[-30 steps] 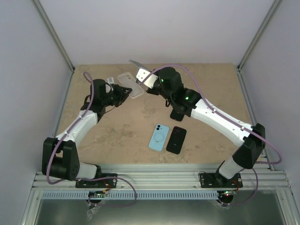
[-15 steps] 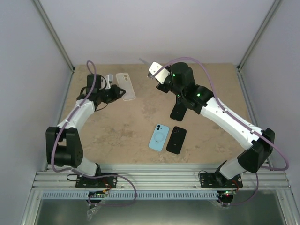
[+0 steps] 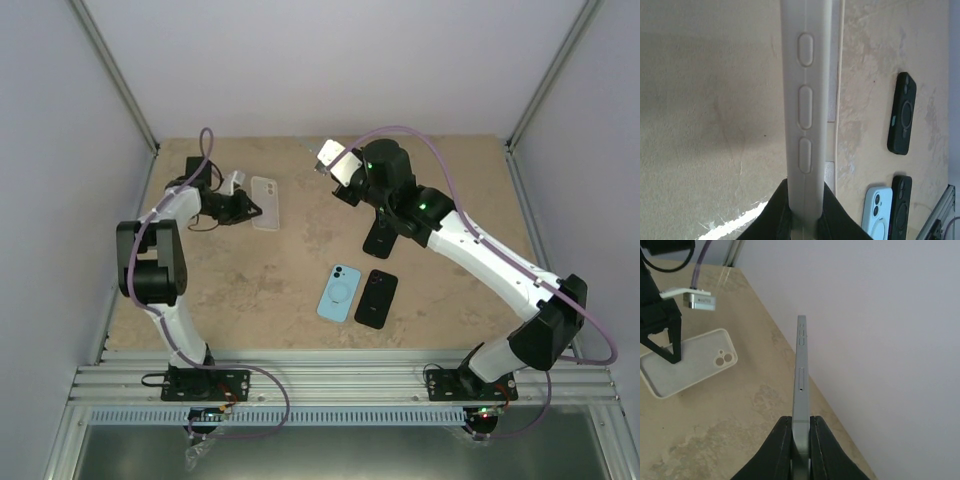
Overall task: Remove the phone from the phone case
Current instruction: Place the phone case at the center of the board.
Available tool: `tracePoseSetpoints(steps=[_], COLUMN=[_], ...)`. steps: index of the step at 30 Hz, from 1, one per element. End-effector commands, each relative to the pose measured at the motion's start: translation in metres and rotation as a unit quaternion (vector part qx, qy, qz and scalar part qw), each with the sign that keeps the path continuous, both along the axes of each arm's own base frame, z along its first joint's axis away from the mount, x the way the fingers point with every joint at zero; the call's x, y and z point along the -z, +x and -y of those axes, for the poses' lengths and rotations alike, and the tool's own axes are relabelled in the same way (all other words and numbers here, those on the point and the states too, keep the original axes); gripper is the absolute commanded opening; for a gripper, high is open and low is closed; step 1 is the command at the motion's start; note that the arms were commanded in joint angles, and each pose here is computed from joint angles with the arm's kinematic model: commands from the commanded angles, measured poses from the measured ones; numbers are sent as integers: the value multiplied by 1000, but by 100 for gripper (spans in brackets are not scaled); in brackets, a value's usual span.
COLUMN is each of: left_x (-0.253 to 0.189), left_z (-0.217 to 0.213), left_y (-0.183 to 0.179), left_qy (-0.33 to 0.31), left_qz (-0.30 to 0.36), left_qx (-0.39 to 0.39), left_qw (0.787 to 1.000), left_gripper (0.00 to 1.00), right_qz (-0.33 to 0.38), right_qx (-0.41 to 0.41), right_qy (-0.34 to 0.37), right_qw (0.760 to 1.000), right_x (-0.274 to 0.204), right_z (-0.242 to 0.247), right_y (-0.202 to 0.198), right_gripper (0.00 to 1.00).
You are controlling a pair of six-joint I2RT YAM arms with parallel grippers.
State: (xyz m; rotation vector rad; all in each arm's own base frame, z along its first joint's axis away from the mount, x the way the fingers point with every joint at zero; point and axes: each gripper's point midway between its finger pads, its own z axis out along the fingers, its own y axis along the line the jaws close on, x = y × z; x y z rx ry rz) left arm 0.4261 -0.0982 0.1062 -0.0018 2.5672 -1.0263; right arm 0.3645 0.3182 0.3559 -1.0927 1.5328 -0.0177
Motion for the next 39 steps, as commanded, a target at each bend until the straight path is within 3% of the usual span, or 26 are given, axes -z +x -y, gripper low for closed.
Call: tracePoseSetpoints(steps=[1, 21, 39], left_x=[-1, 35, 65], left_z=[0, -21, -100], left_y=[7, 66, 55], left_qy=[7, 42, 122], left_qz=[7, 9, -33], left_qx=[32, 47, 8], left_qw=[999, 998, 992], left_gripper=[0, 0, 0], right_qz=[21, 14, 6], right_qx=[-2, -3, -5], right_qy=[36, 27, 24], right_qw=[999, 1000, 1000], right_x=[-24, -13, -7], right_z=[2, 1, -3], right_y=[-2, -1, 0], right_gripper=[1, 1, 0])
